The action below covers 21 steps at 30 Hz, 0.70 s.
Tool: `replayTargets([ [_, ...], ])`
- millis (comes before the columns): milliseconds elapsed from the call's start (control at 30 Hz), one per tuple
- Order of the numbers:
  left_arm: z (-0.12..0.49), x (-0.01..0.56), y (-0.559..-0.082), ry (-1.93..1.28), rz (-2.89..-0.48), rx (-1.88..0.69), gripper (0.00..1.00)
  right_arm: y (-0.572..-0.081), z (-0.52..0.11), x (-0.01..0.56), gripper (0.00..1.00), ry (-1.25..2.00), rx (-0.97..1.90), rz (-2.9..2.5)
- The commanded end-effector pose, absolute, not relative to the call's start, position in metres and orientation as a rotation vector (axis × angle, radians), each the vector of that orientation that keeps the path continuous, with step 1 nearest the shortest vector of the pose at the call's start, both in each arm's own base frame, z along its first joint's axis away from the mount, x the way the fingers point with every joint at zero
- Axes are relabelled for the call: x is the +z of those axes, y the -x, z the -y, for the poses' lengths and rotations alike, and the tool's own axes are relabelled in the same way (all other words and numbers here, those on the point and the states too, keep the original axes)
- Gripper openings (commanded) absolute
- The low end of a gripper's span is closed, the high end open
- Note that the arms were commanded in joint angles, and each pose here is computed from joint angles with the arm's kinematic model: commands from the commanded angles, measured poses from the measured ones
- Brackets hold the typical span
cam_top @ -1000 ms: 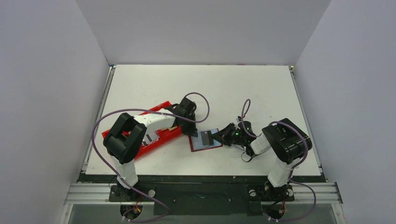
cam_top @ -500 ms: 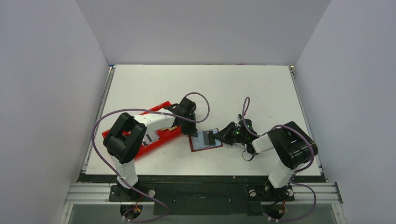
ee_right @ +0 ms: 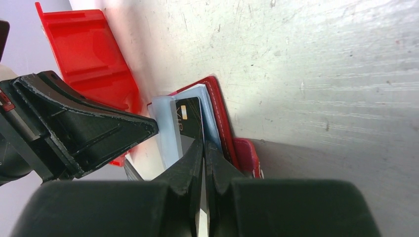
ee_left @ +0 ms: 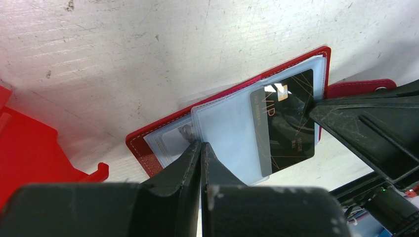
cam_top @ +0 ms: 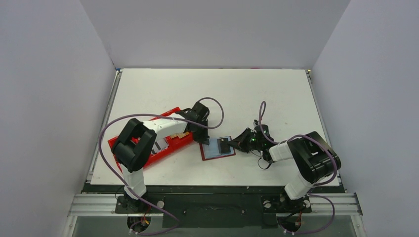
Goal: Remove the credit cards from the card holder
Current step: Remove the credit card from the card holder.
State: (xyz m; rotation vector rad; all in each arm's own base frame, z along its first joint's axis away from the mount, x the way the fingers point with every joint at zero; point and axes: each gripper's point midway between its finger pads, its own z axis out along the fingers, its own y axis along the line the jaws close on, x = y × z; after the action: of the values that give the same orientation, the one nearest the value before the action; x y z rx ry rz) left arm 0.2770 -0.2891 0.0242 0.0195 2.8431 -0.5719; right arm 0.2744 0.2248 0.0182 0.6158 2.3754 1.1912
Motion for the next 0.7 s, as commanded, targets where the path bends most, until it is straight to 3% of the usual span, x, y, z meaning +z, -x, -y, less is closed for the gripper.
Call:
replayTargets([
  [0, 0.268, 0.007, -0.271, -0.072, -2.907, -0.377, 0.00, -0.285, -0.217, 0.026, 0.00, -0.583, 1.139, -2.344],
  [267, 0.286, 0.046, -0.288, -0.114, -2.834, -0.465, 0.00, -0.288, -0.214, 0.033, 0.00, -0.569, 1.122, -2.344],
  [667, 0.305, 0.096, -0.291, -0.158, -2.753, -0.635, 0.28, -0.293, -0.216, 0.046, 0.00, -0.560, 1.149, -2.333],
])
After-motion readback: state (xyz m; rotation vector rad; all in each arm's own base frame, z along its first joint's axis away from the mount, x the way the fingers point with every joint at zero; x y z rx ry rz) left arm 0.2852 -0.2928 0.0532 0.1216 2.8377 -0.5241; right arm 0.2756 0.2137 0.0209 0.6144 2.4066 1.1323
